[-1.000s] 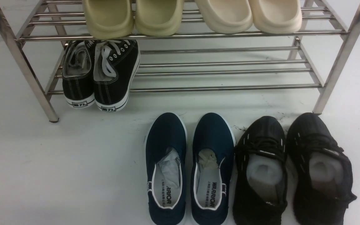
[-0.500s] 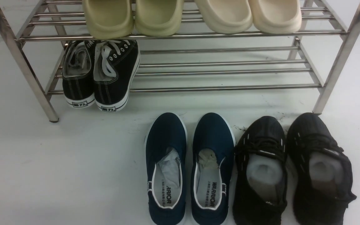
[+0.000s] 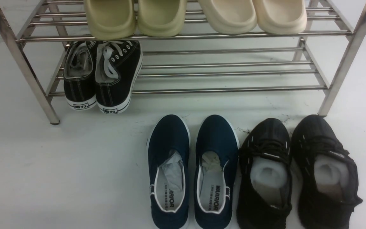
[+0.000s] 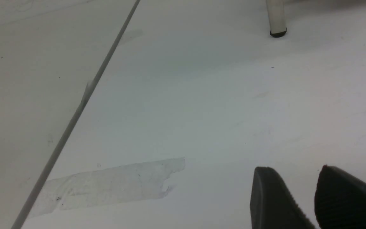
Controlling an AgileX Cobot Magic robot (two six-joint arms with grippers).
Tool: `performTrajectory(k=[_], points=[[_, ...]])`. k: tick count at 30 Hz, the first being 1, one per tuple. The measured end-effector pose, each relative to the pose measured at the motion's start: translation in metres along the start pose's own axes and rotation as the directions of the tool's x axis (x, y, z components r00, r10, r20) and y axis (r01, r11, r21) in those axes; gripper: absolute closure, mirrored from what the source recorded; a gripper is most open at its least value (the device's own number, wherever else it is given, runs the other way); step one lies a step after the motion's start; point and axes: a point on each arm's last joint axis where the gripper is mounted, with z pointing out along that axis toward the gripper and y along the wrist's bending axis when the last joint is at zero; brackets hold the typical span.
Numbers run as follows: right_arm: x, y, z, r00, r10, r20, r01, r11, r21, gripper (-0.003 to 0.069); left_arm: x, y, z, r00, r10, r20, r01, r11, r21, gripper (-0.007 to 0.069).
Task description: Take the shoes off the shelf with your hand on the white table.
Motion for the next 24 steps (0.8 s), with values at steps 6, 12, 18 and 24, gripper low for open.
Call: performTrajectory(k=[6,12,18,24], points=[[0.0007,-0.0005,0.0,1.0,0.012,-0.007,-0.012,1.0,0.011,0.063,0.0,0.0,0.0,1.0,0.0,0.0,0.0,1.0,0.0,0.0384],[0.0028,0.002,-0.0007,0.999,0.0,-0.045,-0.002,0.999,-0.035,0.0628,0.0,0.0,0.0,1.0,0.0,0.0,0.0,1.0,0.0,0.0384],[0.0031,0.0064,-0.0014,0.998,-0.026,-0.055,0.019,0.993,-0.117,0.0619,0.0,0.0,0.0,1.0,0.0,0.0,0.0,1.0,0.0,0.0384],[0.0031,0.0064,-0.0014,0.998,-0.026,-0.055,0.019,0.993,-0.117,0.061,0.0,0.0,0.0,1.0,0.0,0.0,0.0,1.0,0.0,0.0384]])
